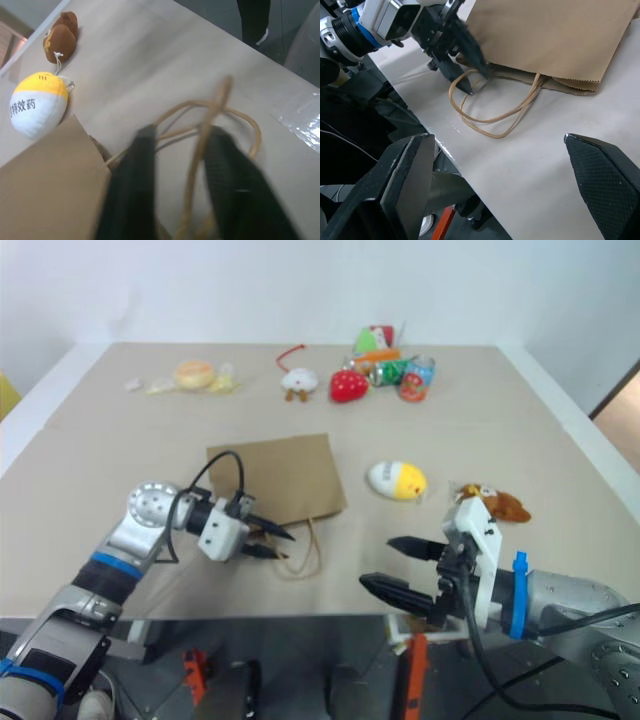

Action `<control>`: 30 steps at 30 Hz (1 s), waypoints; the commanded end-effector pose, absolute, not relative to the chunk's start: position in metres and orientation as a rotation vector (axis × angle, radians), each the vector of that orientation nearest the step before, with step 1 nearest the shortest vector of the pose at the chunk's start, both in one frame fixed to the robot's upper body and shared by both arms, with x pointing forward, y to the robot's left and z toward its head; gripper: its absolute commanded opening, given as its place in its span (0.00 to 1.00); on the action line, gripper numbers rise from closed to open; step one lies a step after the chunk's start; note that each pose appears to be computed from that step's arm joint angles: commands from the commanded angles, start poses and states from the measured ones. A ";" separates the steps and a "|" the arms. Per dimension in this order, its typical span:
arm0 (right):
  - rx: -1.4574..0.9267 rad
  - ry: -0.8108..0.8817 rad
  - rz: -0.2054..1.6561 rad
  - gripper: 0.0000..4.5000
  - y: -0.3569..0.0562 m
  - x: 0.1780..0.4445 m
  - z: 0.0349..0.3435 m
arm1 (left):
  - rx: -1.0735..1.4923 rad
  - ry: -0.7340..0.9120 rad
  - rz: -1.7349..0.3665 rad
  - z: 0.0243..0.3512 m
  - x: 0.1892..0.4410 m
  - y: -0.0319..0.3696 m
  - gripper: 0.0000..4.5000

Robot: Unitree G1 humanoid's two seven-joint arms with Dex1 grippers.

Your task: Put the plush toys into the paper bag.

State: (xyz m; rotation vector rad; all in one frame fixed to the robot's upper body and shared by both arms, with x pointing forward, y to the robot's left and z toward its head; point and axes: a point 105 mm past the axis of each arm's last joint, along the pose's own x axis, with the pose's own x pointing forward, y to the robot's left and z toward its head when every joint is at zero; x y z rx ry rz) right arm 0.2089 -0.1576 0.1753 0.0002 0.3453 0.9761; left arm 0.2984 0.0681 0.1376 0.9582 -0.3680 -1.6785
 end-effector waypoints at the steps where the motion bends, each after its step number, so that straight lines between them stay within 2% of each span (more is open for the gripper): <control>1: -0.007 0.302 0.997 1.00 -0.153 0.207 0.183 | 0.924 -0.380 -1.654 0.148 0.302 0.070 0.01; 7: -0.009 0.298 0.997 1.00 -0.152 0.208 0.183 | 0.850 -0.361 -1.634 0.154 0.303 0.073 0.01; 18: 0.055 0.204 0.997 1.00 -0.133 0.224 0.189 | 0.158 -0.275 -1.366 0.233 0.330 0.090 0.01; 22: 0.076 0.165 0.985 0.73 -0.124 0.233 0.190 | 0.037 -0.226 -1.358 0.238 0.328 0.089 0.00; 27: 0.063 0.134 0.966 0.20 -0.117 0.245 0.190 | -0.124 -0.203 -1.306 0.250 0.335 0.089 0.00; 28: 0.061 0.128 0.962 0.05 -0.116 0.247 0.191 | -0.141 -0.198 -1.302 0.251 0.336 0.089 0.00; 30: 0.052 0.109 0.952 0.01 -0.112 0.255 0.191 | -0.181 -0.186 -1.297 0.253 0.337 0.088 0.00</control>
